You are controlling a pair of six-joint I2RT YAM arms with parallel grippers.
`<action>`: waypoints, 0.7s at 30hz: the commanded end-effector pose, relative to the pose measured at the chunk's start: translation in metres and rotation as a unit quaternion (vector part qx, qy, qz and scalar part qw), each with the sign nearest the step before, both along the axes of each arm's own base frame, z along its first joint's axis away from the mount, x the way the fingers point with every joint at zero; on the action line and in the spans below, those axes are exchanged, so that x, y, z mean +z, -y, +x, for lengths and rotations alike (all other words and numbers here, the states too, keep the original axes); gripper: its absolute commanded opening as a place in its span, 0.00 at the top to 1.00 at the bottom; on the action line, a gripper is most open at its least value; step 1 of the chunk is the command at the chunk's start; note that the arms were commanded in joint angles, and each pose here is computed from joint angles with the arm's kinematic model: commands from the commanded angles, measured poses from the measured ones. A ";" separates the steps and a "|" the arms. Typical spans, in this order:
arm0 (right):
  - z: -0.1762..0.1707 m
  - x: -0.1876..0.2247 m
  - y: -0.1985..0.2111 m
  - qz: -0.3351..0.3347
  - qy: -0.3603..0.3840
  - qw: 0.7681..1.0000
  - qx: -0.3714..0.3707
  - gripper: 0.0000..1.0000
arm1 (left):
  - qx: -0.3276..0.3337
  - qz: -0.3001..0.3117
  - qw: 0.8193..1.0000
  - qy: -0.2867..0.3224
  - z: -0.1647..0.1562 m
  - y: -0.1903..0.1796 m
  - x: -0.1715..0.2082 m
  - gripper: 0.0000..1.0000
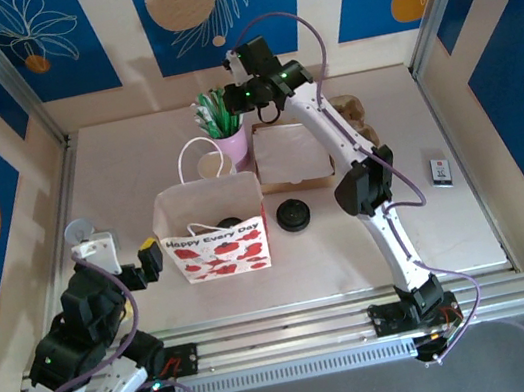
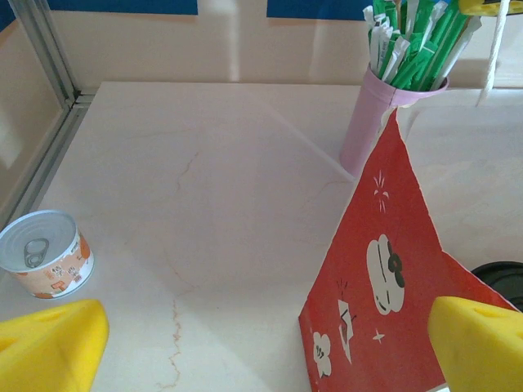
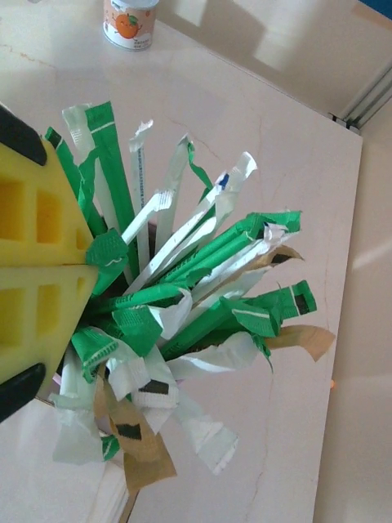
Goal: Pack the takeout coffee
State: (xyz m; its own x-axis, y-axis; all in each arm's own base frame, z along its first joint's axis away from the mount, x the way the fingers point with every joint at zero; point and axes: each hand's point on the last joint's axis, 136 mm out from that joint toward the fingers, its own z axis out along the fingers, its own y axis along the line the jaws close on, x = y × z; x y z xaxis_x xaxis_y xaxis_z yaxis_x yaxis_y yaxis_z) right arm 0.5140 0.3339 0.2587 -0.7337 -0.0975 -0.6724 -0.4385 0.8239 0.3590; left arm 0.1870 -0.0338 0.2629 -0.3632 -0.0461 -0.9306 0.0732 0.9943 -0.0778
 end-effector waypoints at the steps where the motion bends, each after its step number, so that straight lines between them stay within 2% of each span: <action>1: -0.023 0.048 -0.003 0.004 0.044 0.999 0.020 1.00 | 0.001 0.000 1.000 0.008 0.003 0.001 0.002 0.00; 5: -0.035 0.063 -0.003 -0.005 0.064 0.998 0.029 1.00 | 0.000 -0.001 1.000 0.009 0.003 0.002 0.003 0.00; 13: -0.038 0.052 0.001 -0.015 0.046 0.998 0.028 1.00 | -0.004 -0.001 1.000 0.008 0.003 0.003 0.002 0.00; 21: -0.049 0.104 0.008 0.006 0.103 0.994 0.033 1.00 | -0.005 -0.001 1.000 0.009 0.003 0.004 0.002 0.00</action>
State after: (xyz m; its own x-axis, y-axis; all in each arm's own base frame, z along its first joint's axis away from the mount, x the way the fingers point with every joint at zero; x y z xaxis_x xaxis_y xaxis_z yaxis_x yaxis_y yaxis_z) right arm 0.4787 0.3382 0.3028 -0.6687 -0.1576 -0.7266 -0.5129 0.8053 0.2974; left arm 0.1882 -0.0346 0.2659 -0.3518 -0.0529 -0.9346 0.0747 0.9936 -0.0843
